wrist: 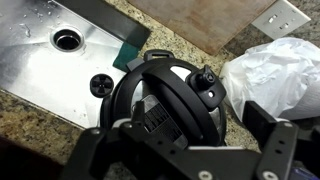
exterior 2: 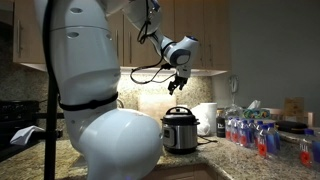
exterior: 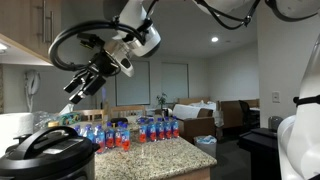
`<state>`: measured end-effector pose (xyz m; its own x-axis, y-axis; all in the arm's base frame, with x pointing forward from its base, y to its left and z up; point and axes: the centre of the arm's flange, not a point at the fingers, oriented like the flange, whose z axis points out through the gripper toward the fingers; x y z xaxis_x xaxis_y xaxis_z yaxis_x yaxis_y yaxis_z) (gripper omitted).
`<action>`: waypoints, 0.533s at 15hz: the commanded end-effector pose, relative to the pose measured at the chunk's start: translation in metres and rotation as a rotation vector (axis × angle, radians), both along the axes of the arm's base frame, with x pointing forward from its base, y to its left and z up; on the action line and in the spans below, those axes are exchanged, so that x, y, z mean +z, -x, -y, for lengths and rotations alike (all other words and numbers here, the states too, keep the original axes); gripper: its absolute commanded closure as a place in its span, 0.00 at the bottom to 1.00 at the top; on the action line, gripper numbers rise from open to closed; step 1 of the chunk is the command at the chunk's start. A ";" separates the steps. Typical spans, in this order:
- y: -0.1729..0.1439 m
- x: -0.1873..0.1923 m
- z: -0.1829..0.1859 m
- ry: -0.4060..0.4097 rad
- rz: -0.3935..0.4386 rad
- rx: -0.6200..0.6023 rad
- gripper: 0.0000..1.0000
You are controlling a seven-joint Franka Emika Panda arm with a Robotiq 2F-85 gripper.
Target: Uncover the cooker and put the lid on the counter
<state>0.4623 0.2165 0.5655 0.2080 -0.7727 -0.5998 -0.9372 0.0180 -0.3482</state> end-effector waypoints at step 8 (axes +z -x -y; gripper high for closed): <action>0.007 -0.003 0.000 0.025 -0.106 0.035 0.00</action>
<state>0.4548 0.2184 0.5576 0.2043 -0.7588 -0.6184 -0.9655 -0.0520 -0.2552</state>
